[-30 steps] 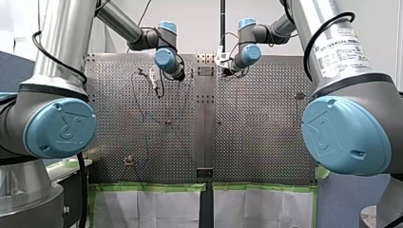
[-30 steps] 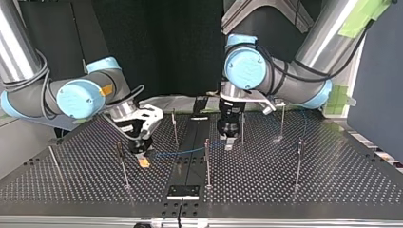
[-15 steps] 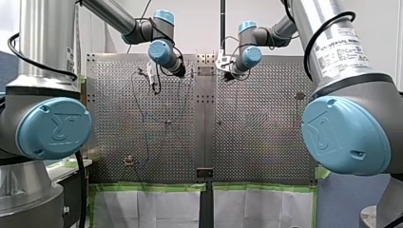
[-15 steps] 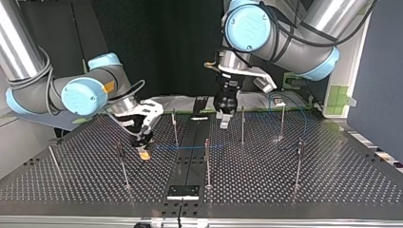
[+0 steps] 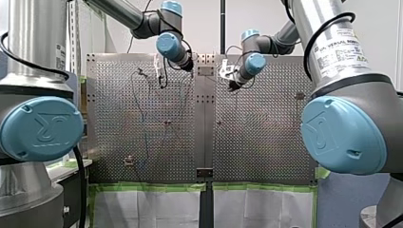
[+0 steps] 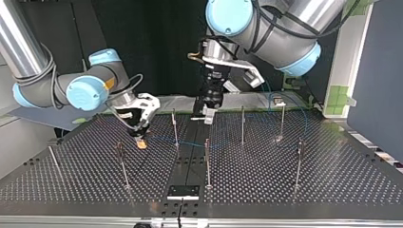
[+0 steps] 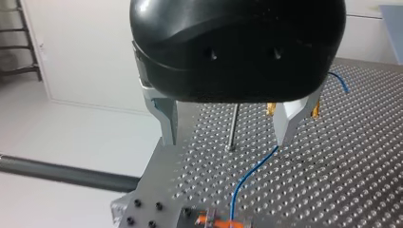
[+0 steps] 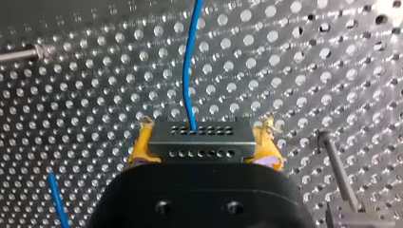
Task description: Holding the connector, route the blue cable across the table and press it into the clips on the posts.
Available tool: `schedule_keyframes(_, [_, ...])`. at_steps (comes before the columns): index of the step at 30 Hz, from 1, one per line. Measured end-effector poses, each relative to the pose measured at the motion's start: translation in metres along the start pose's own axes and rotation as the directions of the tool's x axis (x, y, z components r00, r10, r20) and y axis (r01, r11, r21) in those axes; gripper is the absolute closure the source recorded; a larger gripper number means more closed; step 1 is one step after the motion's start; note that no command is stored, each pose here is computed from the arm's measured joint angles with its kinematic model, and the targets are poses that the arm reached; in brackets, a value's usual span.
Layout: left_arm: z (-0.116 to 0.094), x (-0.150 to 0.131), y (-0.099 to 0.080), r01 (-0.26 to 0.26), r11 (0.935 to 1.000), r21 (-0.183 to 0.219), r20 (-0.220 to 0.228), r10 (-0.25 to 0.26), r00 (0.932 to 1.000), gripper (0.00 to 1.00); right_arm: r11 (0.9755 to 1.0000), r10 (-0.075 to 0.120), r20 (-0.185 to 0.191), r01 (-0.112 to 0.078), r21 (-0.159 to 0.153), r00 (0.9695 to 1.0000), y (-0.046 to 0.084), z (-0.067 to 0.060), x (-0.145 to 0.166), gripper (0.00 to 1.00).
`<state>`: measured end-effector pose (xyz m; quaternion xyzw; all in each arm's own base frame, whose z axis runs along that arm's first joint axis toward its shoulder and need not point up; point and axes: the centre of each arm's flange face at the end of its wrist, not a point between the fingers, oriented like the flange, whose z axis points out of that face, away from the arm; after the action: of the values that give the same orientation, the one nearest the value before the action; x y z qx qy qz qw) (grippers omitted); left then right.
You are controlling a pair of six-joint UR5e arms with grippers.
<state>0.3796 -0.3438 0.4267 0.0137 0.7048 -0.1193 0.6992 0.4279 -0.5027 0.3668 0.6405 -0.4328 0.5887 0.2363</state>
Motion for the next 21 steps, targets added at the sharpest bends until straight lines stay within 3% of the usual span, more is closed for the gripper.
schedule_keyframes(15, [0.013, 0.016, -0.067, -0.059, 0.9982, -0.001, 0.011, 0.059, 0.9982, 0.00, 0.9990, 0.008, -0.011, -0.008, -0.044, 0.9999, 0.028, 0.003, 0.006, 1.00])
schedule_keyframes(21, [0.027, 0.023, -0.075, -0.102, 0.9939, -0.043, -0.003, 0.101, 0.9948, 0.00, 0.9987, 0.008, -0.012, -0.009, -0.051, 0.9999, 0.033, 0.003, 0.007, 1.00])
